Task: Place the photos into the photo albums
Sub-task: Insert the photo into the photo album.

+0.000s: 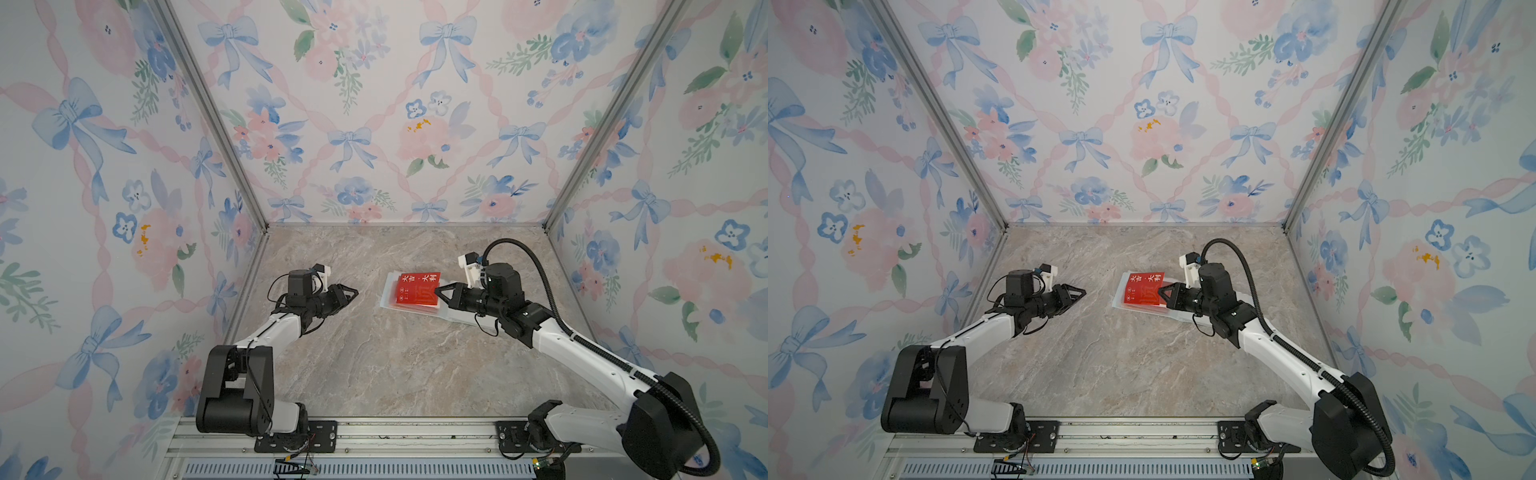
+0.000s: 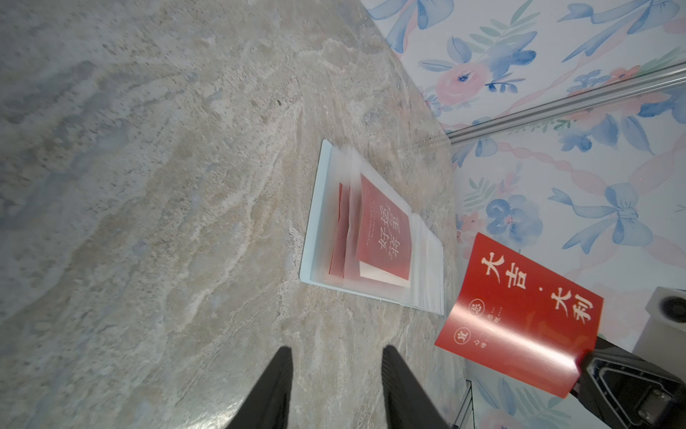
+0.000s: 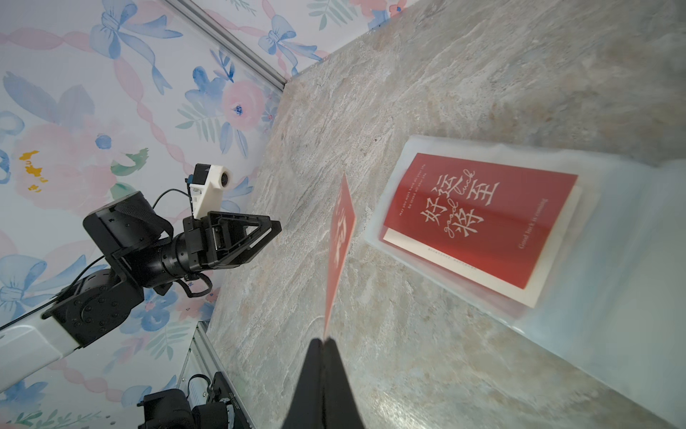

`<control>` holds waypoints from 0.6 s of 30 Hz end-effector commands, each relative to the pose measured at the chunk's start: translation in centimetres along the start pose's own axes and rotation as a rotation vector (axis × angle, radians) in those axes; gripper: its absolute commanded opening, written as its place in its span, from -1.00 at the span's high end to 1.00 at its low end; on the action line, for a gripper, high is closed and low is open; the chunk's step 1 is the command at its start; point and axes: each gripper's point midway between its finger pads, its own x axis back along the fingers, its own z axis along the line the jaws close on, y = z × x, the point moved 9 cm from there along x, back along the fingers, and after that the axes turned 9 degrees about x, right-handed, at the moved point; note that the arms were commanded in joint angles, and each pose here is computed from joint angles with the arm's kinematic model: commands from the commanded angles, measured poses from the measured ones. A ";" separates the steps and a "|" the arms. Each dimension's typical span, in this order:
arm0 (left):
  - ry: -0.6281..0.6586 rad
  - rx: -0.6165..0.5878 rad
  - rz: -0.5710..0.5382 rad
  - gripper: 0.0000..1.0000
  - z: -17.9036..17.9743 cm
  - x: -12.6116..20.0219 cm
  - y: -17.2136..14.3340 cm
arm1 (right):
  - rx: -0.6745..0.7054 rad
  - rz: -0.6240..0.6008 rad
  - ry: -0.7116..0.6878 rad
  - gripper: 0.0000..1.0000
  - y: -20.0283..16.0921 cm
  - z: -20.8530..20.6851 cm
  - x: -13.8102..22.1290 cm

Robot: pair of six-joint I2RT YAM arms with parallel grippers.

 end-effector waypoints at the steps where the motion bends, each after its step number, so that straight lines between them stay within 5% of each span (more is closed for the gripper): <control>1: -0.061 0.000 0.039 0.15 -0.4 -0.7 -0.5 | 0.022 0.013 0.042 0.95 0.2 0.4 0.7; 18: -0.292 -0.122 0.169 0.16 -5.7 -3.7 -1.6 | -0.018 0.021 0.218 0.93 1.5 1.5 1.0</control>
